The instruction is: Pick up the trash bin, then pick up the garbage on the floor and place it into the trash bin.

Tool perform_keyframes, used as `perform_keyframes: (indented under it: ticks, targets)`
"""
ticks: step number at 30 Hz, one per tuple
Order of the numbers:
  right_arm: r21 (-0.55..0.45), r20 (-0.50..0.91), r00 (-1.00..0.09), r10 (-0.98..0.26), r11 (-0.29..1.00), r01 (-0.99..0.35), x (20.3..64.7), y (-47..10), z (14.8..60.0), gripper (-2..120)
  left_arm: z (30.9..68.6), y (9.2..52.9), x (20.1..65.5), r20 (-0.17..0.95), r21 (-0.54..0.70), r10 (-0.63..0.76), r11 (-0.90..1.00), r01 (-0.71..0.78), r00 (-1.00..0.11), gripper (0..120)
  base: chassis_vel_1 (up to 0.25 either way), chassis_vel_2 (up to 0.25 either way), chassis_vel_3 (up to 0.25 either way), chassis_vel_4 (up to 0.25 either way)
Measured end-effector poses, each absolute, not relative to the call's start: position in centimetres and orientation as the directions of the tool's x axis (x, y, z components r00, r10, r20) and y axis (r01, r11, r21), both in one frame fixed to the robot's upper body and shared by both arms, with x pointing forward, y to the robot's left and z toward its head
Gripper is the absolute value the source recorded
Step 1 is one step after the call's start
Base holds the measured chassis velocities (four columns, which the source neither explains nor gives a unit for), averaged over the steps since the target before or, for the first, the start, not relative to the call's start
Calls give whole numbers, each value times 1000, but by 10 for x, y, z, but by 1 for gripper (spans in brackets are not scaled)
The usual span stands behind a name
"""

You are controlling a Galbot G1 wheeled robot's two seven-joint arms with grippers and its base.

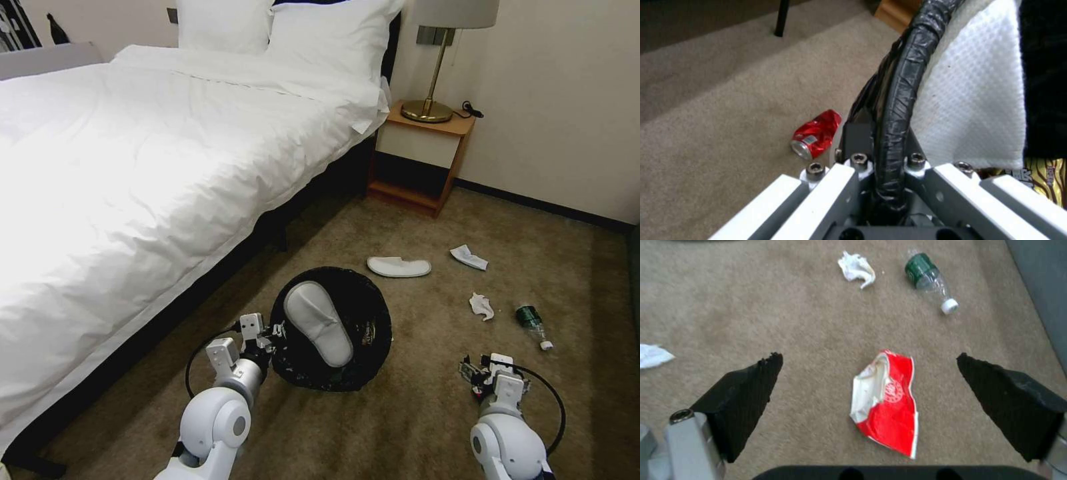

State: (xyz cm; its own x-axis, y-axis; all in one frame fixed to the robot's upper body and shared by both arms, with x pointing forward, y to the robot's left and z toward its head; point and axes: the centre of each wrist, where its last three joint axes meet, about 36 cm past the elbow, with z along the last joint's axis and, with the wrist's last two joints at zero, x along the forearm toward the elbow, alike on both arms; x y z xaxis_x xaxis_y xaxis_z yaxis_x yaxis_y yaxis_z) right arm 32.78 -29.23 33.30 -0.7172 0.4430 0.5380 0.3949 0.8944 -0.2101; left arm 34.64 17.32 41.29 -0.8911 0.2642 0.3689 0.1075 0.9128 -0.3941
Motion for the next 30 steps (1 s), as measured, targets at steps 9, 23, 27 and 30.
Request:
perform_keyframes:
  ticks: [9,23,27,30]
  targets:
    - [-240,559,-686,465,883,403,330,-304,320,100,413,175,347,365,-395,265,912,109,-893,0,0,0,0,0]
    - [-287,596,-649,474,880,379,349,-331,279,100,412,173,342,365,-394,264,913,109,-893,0,0,0,0,0]
    - [-287,610,-639,469,882,373,354,-333,269,100,411,173,340,366,-392,263,914,108,-893,0,0,0,0,0]
    - [-286,618,-636,461,886,365,357,-335,259,100,410,175,339,363,-389,261,915,109,-895,0,0,0,0,0]
